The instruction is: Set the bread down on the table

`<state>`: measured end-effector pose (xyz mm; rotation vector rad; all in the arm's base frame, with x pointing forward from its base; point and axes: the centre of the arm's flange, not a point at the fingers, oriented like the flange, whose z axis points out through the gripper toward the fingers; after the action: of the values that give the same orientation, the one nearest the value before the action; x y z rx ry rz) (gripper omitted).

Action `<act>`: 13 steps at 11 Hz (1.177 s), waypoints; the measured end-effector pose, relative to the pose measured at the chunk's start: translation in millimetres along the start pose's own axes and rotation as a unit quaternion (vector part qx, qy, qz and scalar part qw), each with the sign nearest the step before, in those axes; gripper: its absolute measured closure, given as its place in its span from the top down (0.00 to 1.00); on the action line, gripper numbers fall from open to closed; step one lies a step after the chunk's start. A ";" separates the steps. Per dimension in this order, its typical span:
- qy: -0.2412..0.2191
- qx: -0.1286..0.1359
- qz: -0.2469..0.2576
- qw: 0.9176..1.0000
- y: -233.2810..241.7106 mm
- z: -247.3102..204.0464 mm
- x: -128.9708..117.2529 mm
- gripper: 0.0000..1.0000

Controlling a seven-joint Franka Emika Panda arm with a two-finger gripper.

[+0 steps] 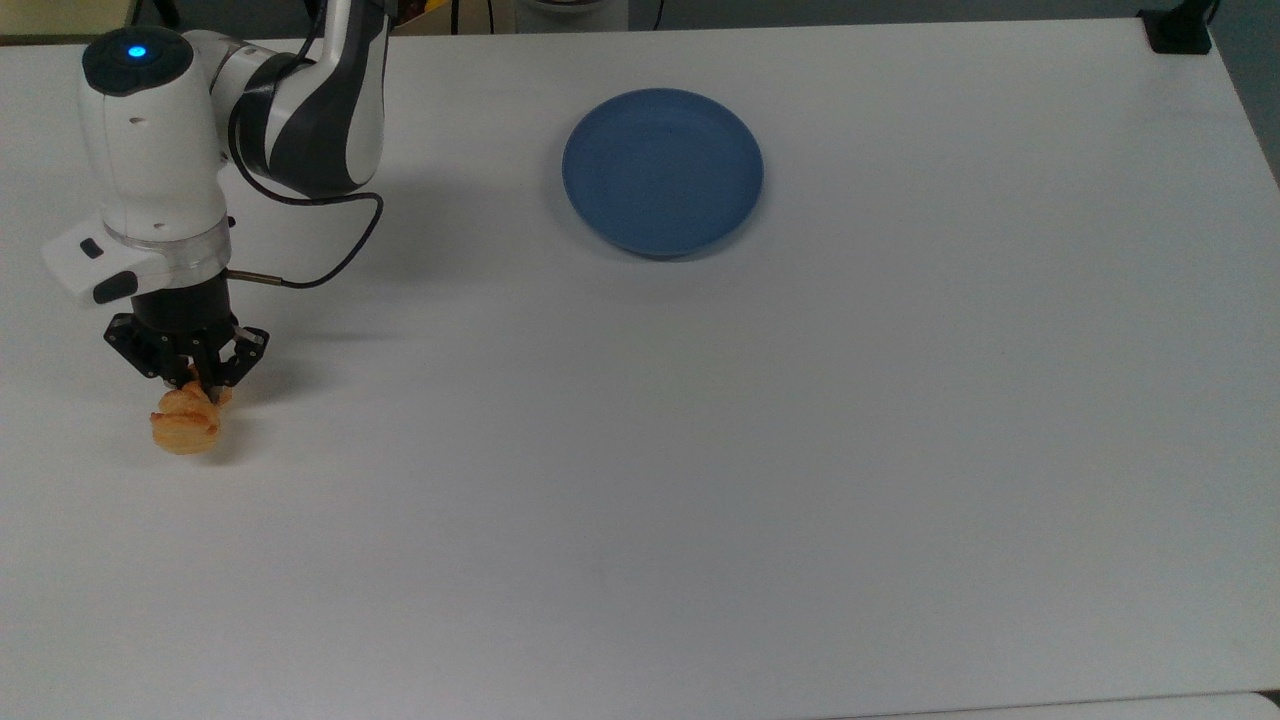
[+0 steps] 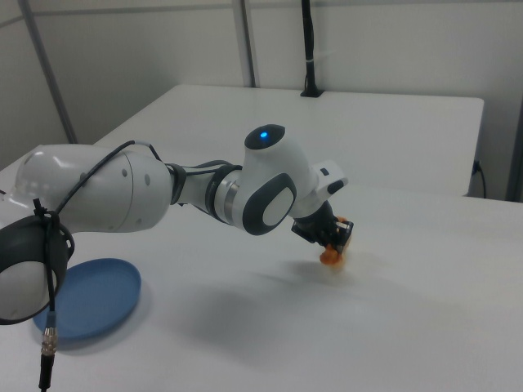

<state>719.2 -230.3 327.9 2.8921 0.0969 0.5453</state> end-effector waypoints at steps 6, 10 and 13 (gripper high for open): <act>-0.004 0.002 -0.002 1.000 -1.3 5.9 -2.3 0.51; -0.007 0.003 -0.003 1.000 -2.2 9.7 -3.9 1.00; -0.006 0.002 -0.003 1.000 -2.2 9.2 -3.3 1.00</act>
<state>719.5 -230.1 317.8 2.8981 0.1066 0.5276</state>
